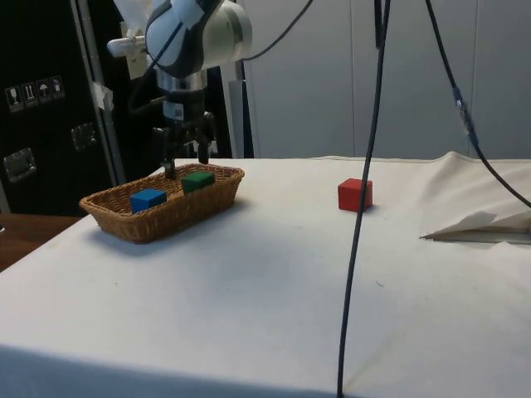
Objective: Pick up exactly two blocks and place them into the basket.
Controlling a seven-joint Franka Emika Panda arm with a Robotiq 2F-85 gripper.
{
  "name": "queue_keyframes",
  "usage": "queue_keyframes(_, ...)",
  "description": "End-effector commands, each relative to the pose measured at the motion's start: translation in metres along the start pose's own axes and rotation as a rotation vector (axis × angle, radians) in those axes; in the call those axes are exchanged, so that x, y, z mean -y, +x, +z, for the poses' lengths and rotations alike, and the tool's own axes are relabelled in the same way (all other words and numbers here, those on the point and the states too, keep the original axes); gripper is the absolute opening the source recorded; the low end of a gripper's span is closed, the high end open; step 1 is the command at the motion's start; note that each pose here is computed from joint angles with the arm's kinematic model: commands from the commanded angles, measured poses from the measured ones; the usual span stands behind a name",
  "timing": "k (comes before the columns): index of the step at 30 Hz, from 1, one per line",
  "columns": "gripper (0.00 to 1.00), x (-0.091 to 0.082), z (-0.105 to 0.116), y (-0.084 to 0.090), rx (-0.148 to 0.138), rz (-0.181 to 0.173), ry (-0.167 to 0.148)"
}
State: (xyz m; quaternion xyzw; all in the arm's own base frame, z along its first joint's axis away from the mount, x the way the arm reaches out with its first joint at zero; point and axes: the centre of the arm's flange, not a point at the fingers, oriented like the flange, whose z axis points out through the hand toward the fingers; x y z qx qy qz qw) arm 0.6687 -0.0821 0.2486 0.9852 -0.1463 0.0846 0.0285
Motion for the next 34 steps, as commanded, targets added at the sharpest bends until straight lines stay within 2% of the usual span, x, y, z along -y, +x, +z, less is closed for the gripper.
queue_keyframes(1,1.0,0.003,-0.004,-0.003,0.001,0.002,-0.002)
queue_keyframes(7,1.0,0.016,-0.016,-0.009,0.001,-0.005,0.006)
queue_keyframes(8,1.0,0.013,-0.012,-0.007,-0.001,-0.005,0.009)
queue_keyframes(10,1.0,0.022,-0.022,-0.012,0.0,-0.009,0.009)
queue_keyframes(17,1.0,0.033,-0.038,-0.019,-0.008,-0.018,0.02)
queue_keyframes(18,1.0,0.032,-0.035,-0.017,-0.007,-0.019,0.024)
queue_keyframes(21,1.0,0.039,-0.048,-0.022,-0.015,-0.024,0.028)
queue_keyframes(25,1.0,0.042,-0.06,-0.027,-0.023,-0.032,0.037)
queue_keyframes(32,1.0,0.043,-0.066,-0.032,-0.033,-0.038,0.047)
queue_keyframes(34,1.0,0.042,-0.066,-0.032,-0.024,-0.04,0.052)
